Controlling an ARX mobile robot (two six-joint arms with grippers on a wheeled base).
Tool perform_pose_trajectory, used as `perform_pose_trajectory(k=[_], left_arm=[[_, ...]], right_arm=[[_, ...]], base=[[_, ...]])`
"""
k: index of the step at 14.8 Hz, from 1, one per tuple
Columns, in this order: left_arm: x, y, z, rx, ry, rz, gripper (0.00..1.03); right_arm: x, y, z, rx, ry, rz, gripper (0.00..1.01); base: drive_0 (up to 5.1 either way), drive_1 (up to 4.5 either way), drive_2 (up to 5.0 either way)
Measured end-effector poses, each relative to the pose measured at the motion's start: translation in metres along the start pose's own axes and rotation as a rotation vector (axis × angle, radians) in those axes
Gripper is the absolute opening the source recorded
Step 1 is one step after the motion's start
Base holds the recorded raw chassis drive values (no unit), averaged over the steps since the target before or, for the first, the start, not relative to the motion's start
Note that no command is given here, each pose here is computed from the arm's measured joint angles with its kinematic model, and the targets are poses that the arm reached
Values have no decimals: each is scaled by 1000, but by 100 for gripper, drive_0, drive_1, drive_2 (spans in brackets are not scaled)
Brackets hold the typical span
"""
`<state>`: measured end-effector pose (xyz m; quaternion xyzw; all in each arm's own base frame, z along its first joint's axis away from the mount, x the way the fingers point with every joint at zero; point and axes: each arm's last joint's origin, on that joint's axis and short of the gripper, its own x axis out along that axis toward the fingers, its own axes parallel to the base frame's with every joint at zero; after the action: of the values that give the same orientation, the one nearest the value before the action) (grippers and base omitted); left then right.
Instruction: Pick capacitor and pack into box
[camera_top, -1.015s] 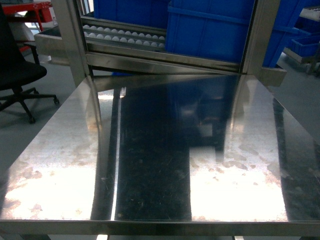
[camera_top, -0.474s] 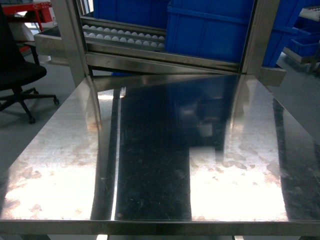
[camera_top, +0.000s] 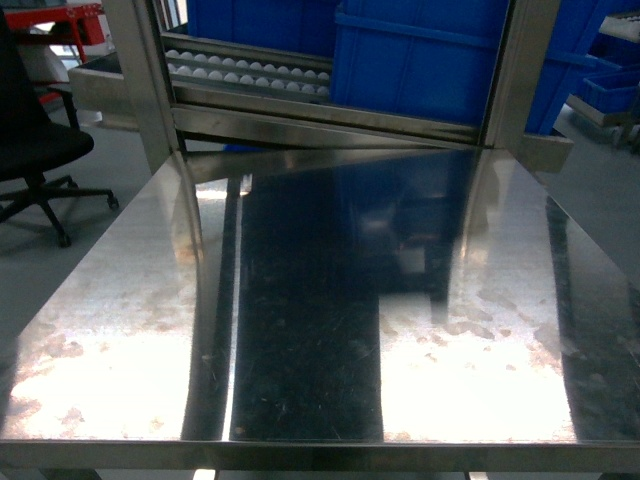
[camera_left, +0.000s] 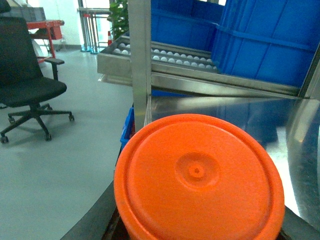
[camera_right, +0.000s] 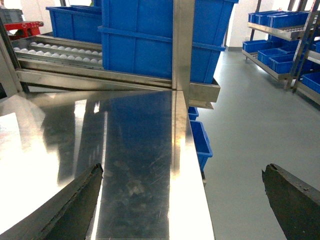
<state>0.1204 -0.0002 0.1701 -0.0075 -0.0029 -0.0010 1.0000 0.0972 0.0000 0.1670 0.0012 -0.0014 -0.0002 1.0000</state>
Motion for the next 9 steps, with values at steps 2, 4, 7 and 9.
perform_pose_trajectory(k=[2, 4, 7, 9], left_arm=[[-3, 0, 1, 0, -9, 0, 44], [-5, 0, 1, 0, -5, 0, 44], [-9, 0, 1, 0, -8, 0, 44], [-11, 0, 0, 0, -3, 0, 44]], right_arm=[[0, 0, 0, 0, 0, 0, 98], [0, 0, 0, 0, 0, 0, 98], [0, 0, 0, 0, 0, 0, 98], [0, 0, 0, 0, 0, 0, 98]], base=[[0, 0, 0], [0, 0, 0], [0, 0, 0], [0, 0, 0]])
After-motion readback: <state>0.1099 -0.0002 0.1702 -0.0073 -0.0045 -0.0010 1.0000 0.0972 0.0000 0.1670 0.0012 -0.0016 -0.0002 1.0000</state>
